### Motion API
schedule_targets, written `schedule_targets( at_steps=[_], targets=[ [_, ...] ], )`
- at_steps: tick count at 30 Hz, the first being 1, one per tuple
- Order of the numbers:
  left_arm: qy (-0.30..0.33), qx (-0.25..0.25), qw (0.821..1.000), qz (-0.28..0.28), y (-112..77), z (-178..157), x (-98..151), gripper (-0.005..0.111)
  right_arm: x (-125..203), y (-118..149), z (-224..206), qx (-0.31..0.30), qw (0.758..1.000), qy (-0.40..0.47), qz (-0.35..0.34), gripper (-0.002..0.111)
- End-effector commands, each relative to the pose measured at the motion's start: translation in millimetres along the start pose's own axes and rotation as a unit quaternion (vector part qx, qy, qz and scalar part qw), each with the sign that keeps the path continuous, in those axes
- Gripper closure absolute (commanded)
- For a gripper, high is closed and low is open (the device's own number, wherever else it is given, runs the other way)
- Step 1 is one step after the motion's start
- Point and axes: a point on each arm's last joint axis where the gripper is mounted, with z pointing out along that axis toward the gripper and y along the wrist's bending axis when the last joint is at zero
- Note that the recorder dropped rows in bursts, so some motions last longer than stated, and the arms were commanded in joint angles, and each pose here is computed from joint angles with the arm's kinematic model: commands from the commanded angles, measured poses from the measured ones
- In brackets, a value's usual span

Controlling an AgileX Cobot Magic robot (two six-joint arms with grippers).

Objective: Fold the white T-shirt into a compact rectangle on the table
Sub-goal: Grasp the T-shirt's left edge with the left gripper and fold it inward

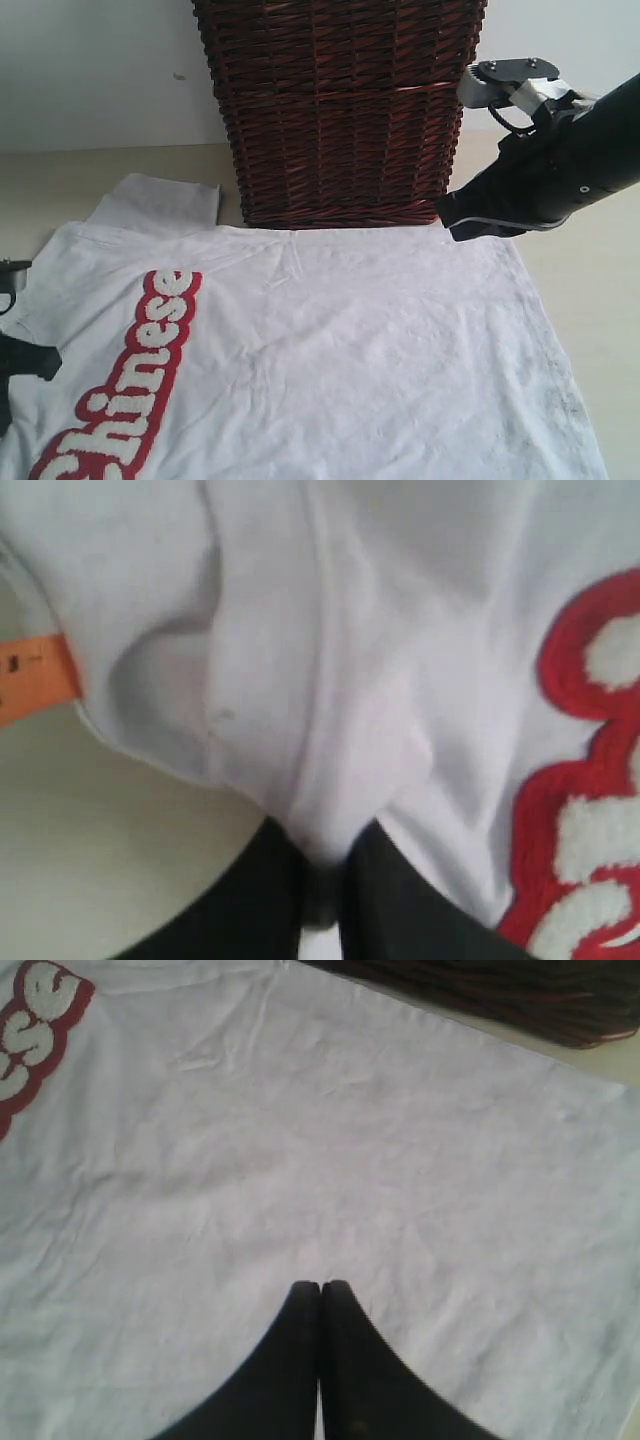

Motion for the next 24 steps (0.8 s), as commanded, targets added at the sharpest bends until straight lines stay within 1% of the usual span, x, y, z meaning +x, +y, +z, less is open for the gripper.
schedule_targets(
  at_steps=[1, 4, 5, 6, 8, 9, 10, 11, 12, 13, 14, 15, 16, 17, 18, 19, 20, 22, 24],
  targets=[
    [-0.064, 0.026, 0.998, 0.0, -19.3, -16.7, -14.8, 0.077, -2.2, 2.3, -4.7, -0.002, 1.0, -0.007, -0.006, 0.108],
    [-0.114, 0.031, 0.993, 0.031, -42.9, -21.6, -24.0, 0.045, -2.2, 2.3, -4.7, -0.002, 1.0, -0.007, -0.006, 0.108],
    [-0.132, 0.031, 0.99, 0.043, -50.4, -23.0, -26.7, 0.039, -2.4, 2.4, -4.7, -0.003, 1.0, -0.007, -0.005, 0.108],
    [-0.158, 0.032, 0.985, 0.057, -60.0, -24.6, -30.1, 0.037, -2.4, 2.4, -4.7, -0.003, 1.0, -0.007, -0.005, 0.108],
    [-0.203, 0.035, 0.974, 0.09, -80.6, -25.8, -33.1, 0.037, -2.4, 2.5, -4.7, -0.003, 1.0, -0.008, -0.004, 0.108],
    [-0.246, 0.04, 0.961, 0.124, -101.2, -27.4, -34.5, 0.037, -2.5, 2.7, -4.7, -0.004, 1.0, -0.008, -0.002, 0.108],
    [-0.262, 0.043, 0.955, 0.135, -109.1, -28.2, -34.6, 0.037, -2.5, 2.7, -4.7, -0.004, 1.0, -0.008, -0.002, 0.108],
    [-0.283, 0.049, 0.945, 0.159, -125.5, -29.0, -32.2, 0.037, -2.5, 2.7, -4.7, -0.004, 1.0, -0.008, -0.002, 0.108],
    [-0.283, 0.05, 0.943, 0.167, -130.1, -28.5, -30.2, 0.037, -2.5, 2.7, -4.7, -0.004, 1.0, -0.008, -0.002, 0.108],
    [-0.267, 0.041, 0.945, 0.186, -133.7, -28.3, -26.1, 0.037, -2.5, 2.7, -4.7, -0.004, 1.0, -0.008, -0.002, 0.108],
    [-0.254, 0.032, 0.946, 0.196, -133.4, -28.8, -24.3, 0.037, -2.5, 2.7, -4.7, -0.004, 1.0, -0.008, -0.002, 0.108],
    [-0.215, -0.007, 0.958, 0.19, -120.6, -30.7, -19.3, 0.038, -2.5, 2.7, -4.7, -0.004, 1.0, -0.008, -0.002, 0.108],
    [-0.202, -0.037, 0.962, 0.18, -110.3, -33.0, -18.0, 0.038, -2.5, 2.7, -4.7, -0.004, 1.0, -0.008, -0.002, 0.108],
    [-0.17, -0.106, 0.972, 0.124, -82.9, -40.2, -14.2, 0.038, -2.3, 2.8, -4.7, -0.005, 1.0, -0.007, -0.002, 0.108],
    [-0.149, -0.134, 0.976, 0.084, -66.0, -43.6, -8.9, 0.038, -2.1, 2.9, -4.7, -0.005, 1.0, -0.006, -0.001, 0.108],
    [-0.143, -0.127, 0.98, 0.061, -55.3, -44.7, -3.3, 0.038, -3.0, 3.1, -5.3, -0.006, 1.0, -0.007, -0.002, 0.108],
    [-0.138, -0.105, 0.984, 0.046, -48.9, -40.6, 2.3, 0.038, -2.8, 3.7, -5.6, -0.008, 1.0, -0.003, -0.002, 0.108],
    [-0.118, -0.061, 0.991, 0.023, -38.8, -23.1, 12.7, 0.038, -2.7, 4.2, -6.0, -0.011, 1.0, 0.0, -0.003, 0.108],
    [-0.091, -0.036, 0.995, 0.005, -30.7, -3.1, 20.4, 0.038, -2.5, 4.4, -6.0, -0.012, 1.0, 0.001, -0.003, 0.108]
  ],
)
